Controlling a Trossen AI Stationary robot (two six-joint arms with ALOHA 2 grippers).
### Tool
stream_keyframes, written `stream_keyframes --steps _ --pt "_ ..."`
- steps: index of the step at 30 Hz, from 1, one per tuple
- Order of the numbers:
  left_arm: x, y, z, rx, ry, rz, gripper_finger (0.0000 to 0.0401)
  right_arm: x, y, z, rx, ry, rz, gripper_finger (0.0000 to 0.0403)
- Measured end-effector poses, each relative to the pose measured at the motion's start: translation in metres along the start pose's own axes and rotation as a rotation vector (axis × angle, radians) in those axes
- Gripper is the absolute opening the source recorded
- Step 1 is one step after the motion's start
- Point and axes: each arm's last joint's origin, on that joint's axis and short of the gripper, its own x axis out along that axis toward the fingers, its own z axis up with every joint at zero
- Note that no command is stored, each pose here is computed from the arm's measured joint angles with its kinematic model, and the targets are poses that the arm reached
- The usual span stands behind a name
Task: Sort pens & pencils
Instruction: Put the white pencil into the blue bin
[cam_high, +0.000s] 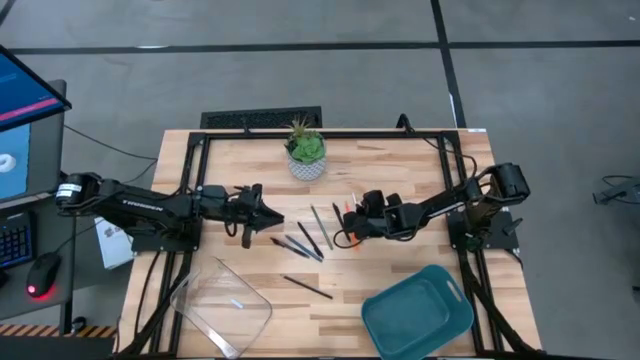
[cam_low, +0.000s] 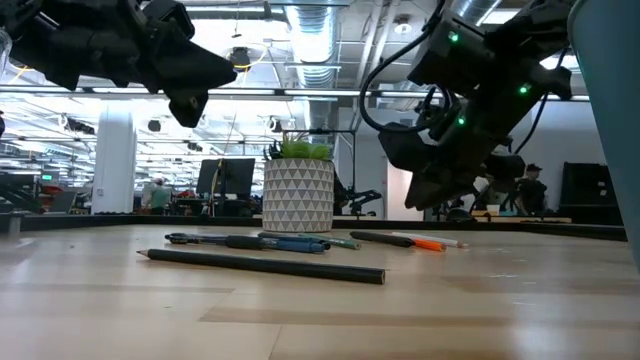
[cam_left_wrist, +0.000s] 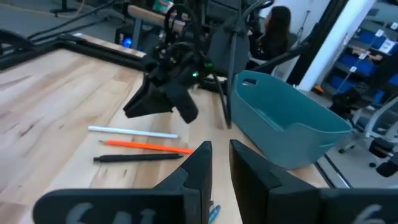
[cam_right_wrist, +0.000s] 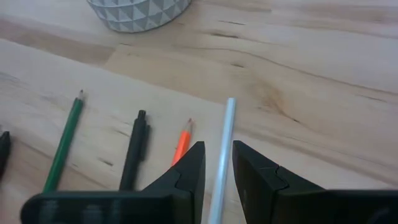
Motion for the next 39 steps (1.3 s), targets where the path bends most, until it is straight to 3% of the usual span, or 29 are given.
stream_keyframes --steps 17,39 --pt "0.000 -0.006 0.002 0.006 -0.024 -0.041 0.0046 0.016 0.006 -0.032 -0.021 0.046 -0.012 0.0102" --pt "0.000 -0.006 0.002 0.006 -0.024 -0.041 0.0046 0.016 0.003 -0.032 -0.041 0.052 -0.035 0.0102"
